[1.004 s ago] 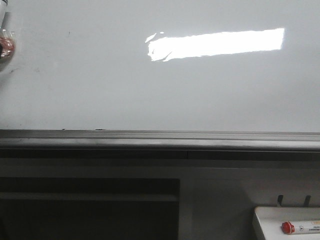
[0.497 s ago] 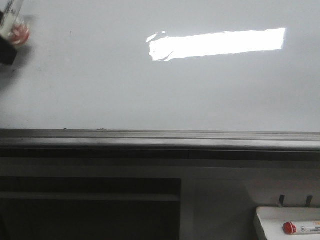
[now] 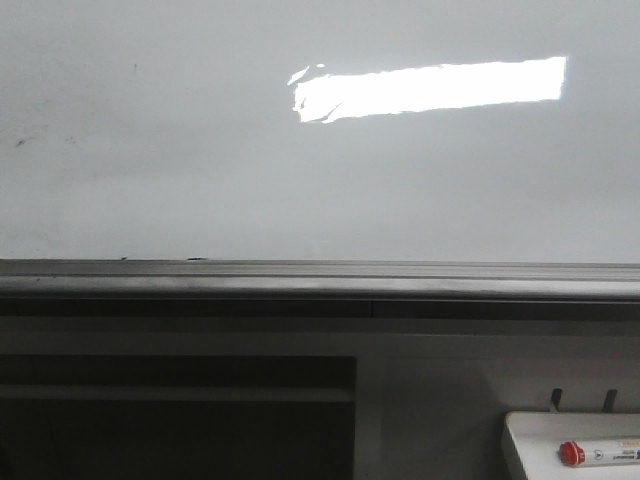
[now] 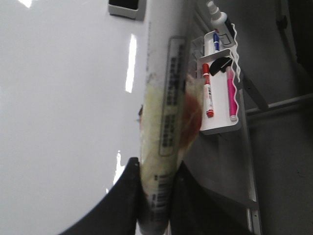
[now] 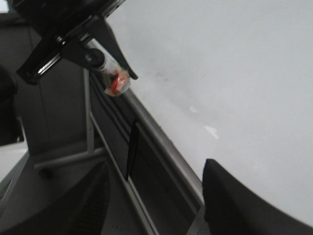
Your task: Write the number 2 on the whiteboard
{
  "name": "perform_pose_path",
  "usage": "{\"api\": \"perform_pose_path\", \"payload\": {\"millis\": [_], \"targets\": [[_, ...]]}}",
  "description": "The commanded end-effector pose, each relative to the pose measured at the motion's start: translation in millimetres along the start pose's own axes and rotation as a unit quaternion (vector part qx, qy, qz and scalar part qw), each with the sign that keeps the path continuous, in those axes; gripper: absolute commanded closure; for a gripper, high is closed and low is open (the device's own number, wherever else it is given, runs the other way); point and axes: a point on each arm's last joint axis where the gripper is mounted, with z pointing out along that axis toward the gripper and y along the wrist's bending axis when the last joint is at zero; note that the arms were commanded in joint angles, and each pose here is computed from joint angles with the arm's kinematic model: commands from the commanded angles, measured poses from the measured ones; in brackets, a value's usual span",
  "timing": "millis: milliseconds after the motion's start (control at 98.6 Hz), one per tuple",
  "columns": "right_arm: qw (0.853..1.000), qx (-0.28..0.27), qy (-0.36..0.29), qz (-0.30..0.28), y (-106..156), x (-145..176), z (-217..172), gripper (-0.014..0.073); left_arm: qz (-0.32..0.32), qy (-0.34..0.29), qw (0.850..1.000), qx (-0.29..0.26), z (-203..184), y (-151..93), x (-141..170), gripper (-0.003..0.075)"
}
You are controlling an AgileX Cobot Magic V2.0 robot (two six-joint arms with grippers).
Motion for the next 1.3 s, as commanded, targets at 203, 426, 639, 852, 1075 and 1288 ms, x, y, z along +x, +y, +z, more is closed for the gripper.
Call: {"api": "perform_pose_path", "payload": {"millis": [203, 426, 639, 852, 1075, 1288], "targets": [[0.997, -0.080, 0.007, 0.010, -25, -33, 53, 0.0218, -0.007, -0.025, 0.999, -0.025, 3, 10, -10, 0.0741], [0.994, -0.104, -0.003, 0.014, -23, -43, 106, 0.0214, -0.012, -0.027, 0.999, -0.024, 3, 10, -11, 0.0741], [0.995, -0.096, -0.019, 0.022, -21, -46, 116, 0.0215, -0.016, -0.029, 0.999, -0.023, 3, 10, -11, 0.0741], [0.994, -0.100, -0.017, 0.030, -17, -45, 129, 0.0215, -0.021, -0.031, 0.999, -0.021, 3, 9, -11, 0.0741], [0.994, -0.092, -0.019, 0.064, -18, -43, 143, 0.0293, -0.024, -0.032, 0.999, -0.020, 3, 9, -11, 0.0741], [0.989, -0.126, 0.020, 0.068, -12, -33, 156, 0.0670, -0.037, -0.038, 0.998, -0.021, 2, 9, -12, 0.0739]]}}
